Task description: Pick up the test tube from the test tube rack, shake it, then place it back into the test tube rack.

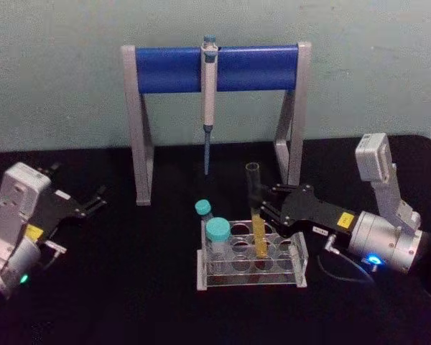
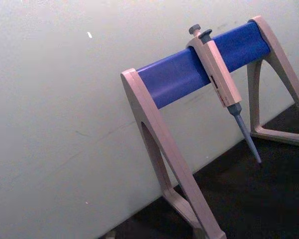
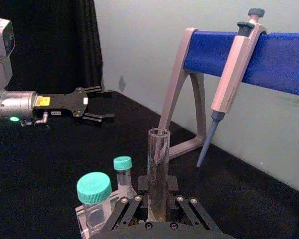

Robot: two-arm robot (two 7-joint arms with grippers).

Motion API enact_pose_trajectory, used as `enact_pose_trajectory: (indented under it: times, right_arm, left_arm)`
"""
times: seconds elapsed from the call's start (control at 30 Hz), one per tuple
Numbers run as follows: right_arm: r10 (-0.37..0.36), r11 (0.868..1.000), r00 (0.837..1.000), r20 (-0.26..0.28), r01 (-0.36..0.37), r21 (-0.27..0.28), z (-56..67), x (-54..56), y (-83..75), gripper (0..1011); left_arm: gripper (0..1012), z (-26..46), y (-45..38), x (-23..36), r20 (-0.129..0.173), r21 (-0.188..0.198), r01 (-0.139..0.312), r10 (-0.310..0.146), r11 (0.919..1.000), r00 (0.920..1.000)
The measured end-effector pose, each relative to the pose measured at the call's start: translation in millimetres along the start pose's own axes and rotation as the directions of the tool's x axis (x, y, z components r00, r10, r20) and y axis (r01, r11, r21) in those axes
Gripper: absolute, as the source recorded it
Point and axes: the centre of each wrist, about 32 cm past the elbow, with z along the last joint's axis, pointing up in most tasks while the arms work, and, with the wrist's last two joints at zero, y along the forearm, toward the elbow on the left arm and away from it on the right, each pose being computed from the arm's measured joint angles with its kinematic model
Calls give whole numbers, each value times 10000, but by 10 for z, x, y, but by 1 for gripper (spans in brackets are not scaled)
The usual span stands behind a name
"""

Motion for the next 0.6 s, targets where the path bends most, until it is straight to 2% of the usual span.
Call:
enact_pose_trajectory:
  times: [0.6]
  right_arm:
    - [-120, 9996, 9999, -112, 117, -252, -4, -9, -1, 225]
  left_arm:
    - [1001, 0, 0, 0, 1, 0, 0, 0, 10000, 10000]
